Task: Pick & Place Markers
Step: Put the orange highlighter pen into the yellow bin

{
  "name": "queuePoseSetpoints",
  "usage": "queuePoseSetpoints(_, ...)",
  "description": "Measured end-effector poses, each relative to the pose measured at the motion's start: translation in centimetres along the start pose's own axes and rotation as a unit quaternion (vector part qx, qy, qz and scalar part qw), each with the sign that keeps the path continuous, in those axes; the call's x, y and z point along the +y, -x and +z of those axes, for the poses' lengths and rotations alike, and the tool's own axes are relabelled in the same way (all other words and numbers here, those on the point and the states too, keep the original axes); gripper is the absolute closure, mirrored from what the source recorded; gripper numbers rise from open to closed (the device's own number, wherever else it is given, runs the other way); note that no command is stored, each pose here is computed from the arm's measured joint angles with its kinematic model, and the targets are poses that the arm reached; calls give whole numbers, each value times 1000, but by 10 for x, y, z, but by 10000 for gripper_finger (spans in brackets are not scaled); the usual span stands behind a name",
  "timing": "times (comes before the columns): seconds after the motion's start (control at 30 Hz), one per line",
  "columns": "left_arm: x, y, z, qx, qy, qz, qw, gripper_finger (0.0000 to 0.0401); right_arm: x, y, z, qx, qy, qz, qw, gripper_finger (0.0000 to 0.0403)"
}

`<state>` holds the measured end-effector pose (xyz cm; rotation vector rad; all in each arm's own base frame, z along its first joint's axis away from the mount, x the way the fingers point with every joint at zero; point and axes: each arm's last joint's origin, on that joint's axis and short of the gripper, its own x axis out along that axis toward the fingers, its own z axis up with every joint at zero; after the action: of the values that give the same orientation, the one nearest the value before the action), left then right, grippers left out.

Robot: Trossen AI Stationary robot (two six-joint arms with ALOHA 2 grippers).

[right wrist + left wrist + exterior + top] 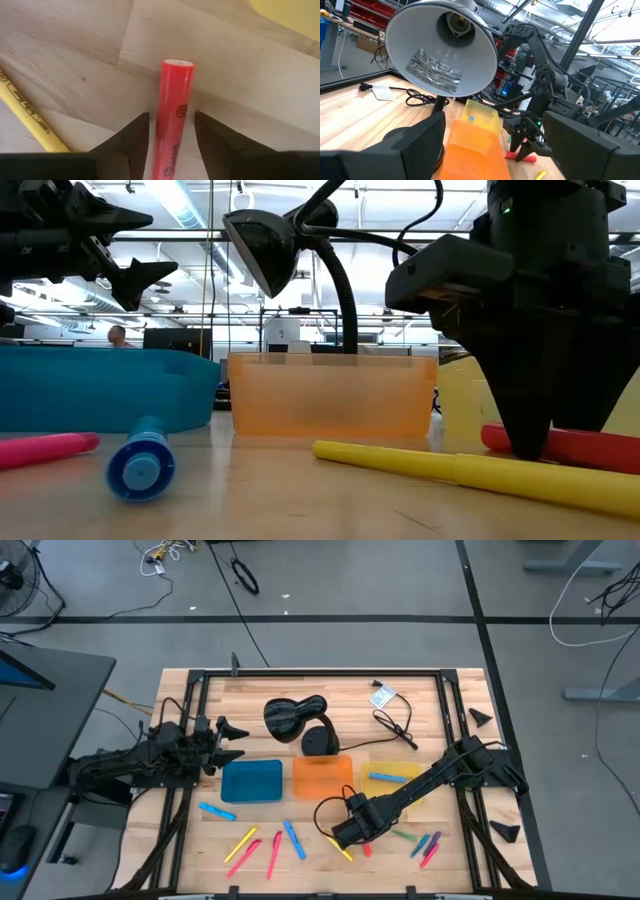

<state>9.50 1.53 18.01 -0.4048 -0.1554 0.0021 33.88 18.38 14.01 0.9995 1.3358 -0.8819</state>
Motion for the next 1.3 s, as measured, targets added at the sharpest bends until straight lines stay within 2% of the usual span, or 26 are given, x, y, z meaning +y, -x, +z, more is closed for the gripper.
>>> queuePoseSetpoints(0.57,0,0,0,0,0,0,1000,59,0,-2,2,1,-7,-4,1000,245)
queuePoseSetpoints(0.67,0,0,0,0,0,0,1000,59,0,-2,2,1,-7,-6,1000,267)
queuePoseSetpoints(0.93,0,0,0,0,0,0,1000,59,0,-2,4,3,-9,-7,1000,355)
queuePoseSetpoints(1.3,0,0,0,0,0,0,1000,59,0,-2,4,2,-9,-8,1000,338)
